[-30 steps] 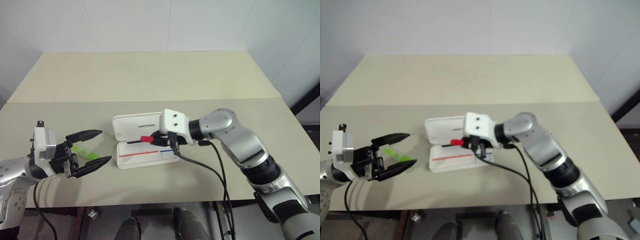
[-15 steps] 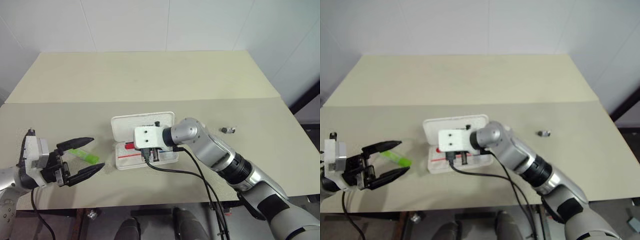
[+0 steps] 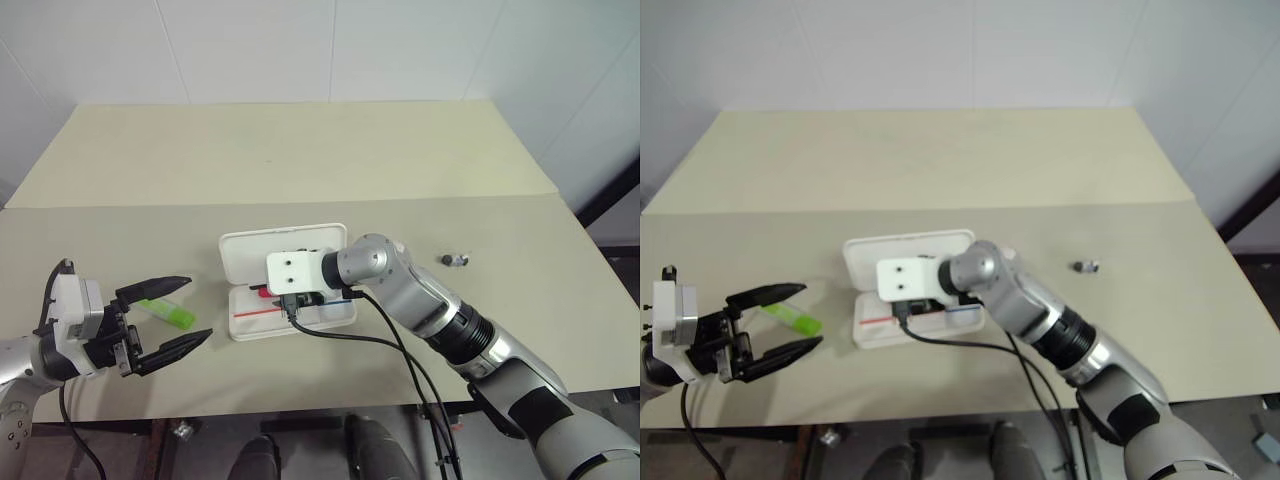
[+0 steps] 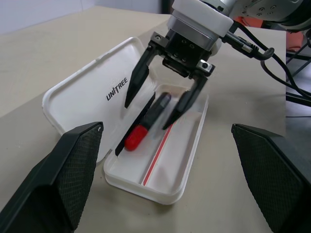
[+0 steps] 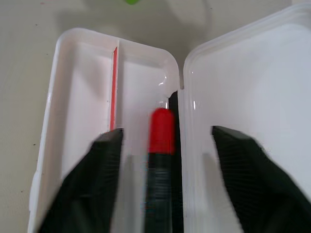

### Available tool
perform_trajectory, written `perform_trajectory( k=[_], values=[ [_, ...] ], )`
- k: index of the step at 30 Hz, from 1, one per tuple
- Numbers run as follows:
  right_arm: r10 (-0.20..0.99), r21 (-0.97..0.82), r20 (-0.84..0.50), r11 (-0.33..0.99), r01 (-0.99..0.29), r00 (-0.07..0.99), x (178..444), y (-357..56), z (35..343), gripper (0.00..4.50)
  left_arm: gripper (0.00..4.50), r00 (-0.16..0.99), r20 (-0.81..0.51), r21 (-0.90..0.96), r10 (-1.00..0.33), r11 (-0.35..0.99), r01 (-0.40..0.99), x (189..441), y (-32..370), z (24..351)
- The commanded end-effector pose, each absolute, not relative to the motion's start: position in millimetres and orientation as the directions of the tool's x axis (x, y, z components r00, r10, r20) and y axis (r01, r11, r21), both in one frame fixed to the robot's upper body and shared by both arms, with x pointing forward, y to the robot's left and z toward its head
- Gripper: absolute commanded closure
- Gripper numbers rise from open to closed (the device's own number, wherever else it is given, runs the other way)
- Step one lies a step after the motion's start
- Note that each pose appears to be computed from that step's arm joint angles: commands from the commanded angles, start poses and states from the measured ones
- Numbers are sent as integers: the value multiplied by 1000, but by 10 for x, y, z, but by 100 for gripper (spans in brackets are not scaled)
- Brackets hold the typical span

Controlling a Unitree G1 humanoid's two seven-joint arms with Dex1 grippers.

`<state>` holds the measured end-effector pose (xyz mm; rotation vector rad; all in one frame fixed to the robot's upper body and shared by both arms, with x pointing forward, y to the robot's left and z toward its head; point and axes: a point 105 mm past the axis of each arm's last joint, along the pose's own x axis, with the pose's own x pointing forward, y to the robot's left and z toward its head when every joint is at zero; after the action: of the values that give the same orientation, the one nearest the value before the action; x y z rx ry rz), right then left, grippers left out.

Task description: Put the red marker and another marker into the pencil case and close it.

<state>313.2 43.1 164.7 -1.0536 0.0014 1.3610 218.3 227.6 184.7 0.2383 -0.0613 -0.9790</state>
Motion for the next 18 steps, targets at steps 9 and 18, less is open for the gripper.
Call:
perform_trajectory(
  k=[9, 18],
  values=[
    [878, -530, -465, -172, -830, 115, 2880, 274, 1941, 3, 0, 608, -51, 234, -792, 582, 779, 2221, 2232, 1887],
    [949, -509, -311, -116, -853, 56, 2990, -264, 2082, 3, 0, 821, -15, 167, -571, 808, 565, 2290, 2375, 1893]
  ],
)
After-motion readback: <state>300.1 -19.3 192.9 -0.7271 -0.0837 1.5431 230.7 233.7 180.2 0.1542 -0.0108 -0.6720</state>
